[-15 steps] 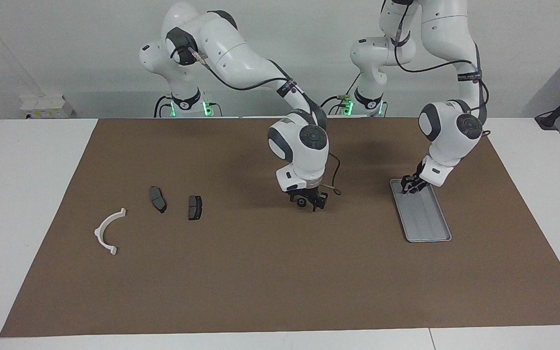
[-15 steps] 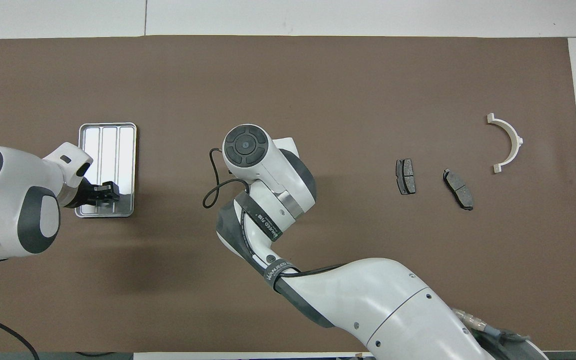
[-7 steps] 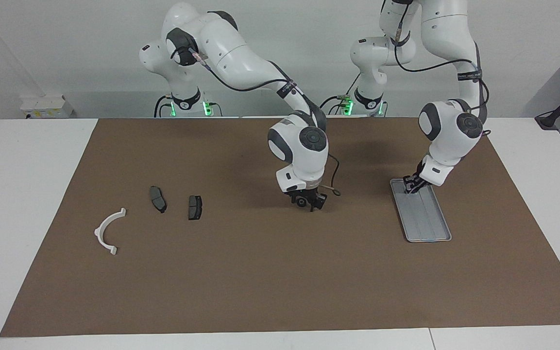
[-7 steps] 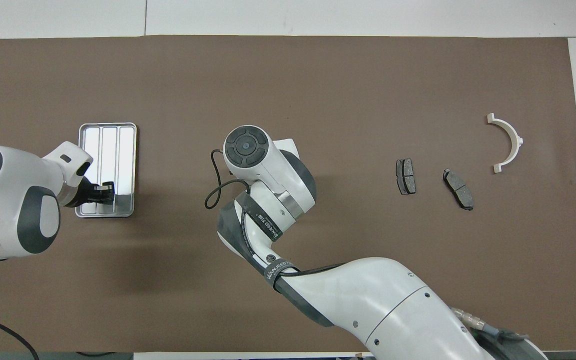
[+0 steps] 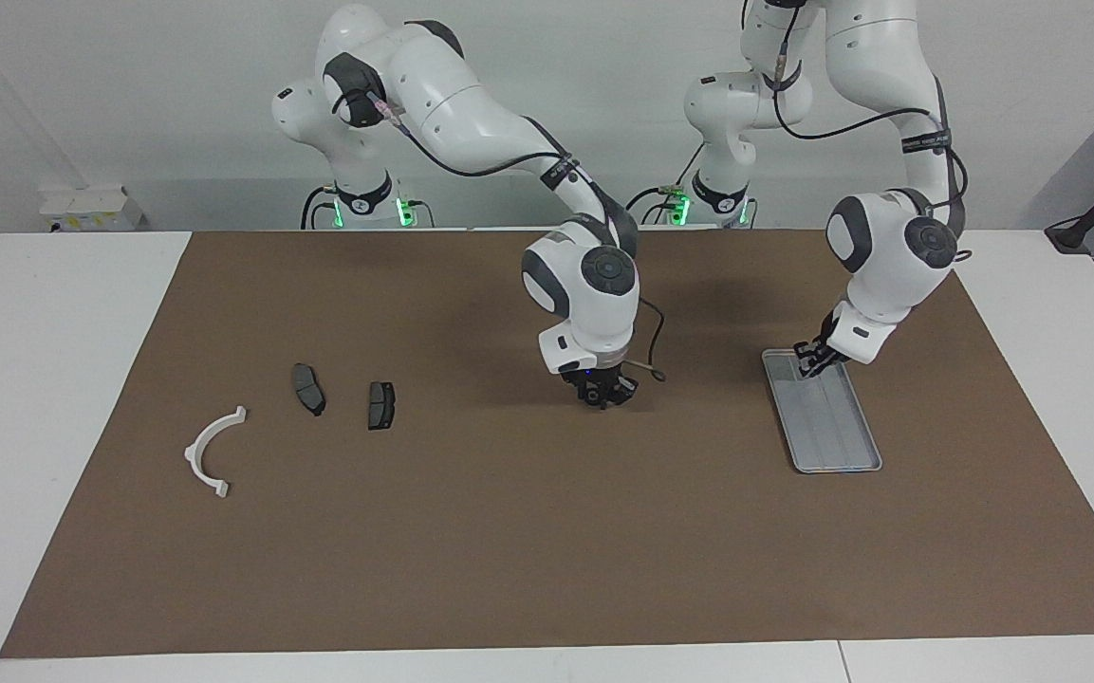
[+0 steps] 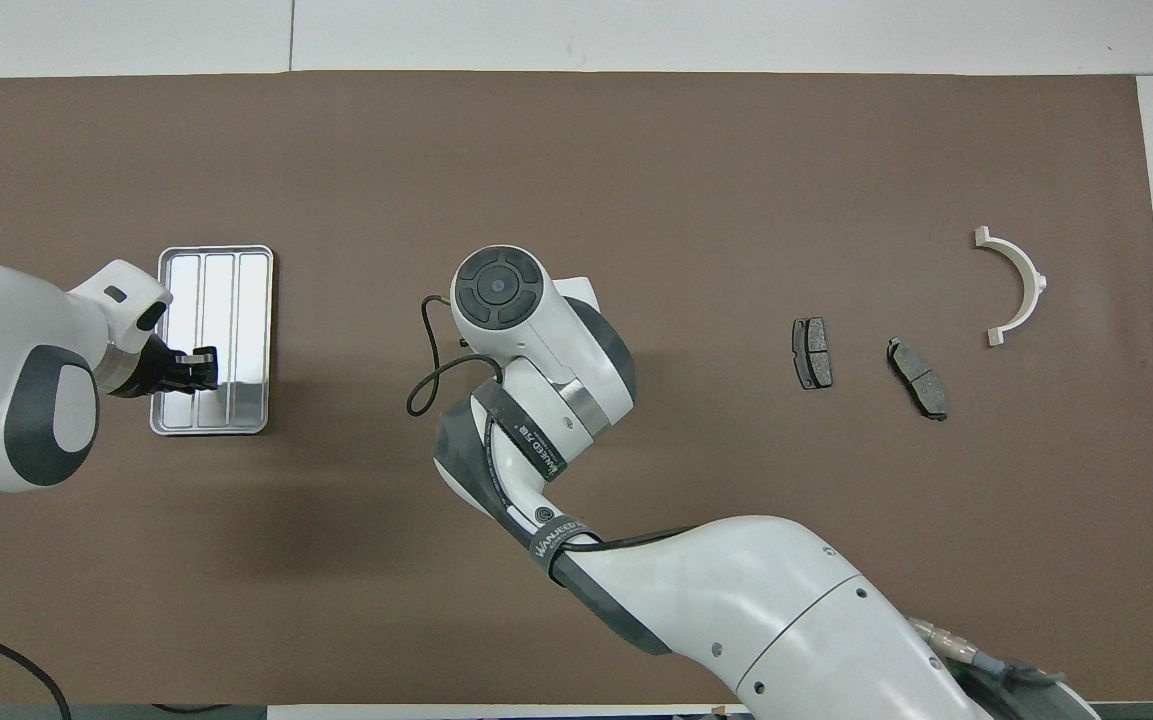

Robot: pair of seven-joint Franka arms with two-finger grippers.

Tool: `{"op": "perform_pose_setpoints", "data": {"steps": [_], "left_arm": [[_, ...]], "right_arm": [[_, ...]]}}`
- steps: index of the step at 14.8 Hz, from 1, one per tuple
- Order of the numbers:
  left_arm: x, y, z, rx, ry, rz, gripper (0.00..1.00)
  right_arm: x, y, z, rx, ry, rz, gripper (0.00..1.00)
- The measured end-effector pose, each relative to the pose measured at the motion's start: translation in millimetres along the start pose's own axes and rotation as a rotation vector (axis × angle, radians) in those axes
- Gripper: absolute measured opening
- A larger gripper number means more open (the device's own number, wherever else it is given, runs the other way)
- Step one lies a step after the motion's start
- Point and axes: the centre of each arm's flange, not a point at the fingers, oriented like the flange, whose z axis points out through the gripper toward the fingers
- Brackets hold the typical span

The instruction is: Place bearing gear from tray to pile

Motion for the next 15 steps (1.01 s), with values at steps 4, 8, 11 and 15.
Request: {"op": "perform_pose_setpoints", "data": {"steps": [4,8,11,15], "left_arm": [[12,4,-43,-0.001,-0.022,-0.003,0.24],[17,7,-70,-0.002,-0.036,-0.025,0.24],[20,21,-83,-0.003,-0.023,-0.066,0.24],[12,98,-82,-0.026,0.023,-0.150,0.24]], "right_arm": [[0,0,0,0.000,0.000,0.000,0.35],[12,7,-4,-0.034,-0.012,0.015,0.35],[61,27,-54,-0.048,-0.022,-0.037,0.35],[134,98,-159,-0.049,-0.041,-0.250,0.35]]}}
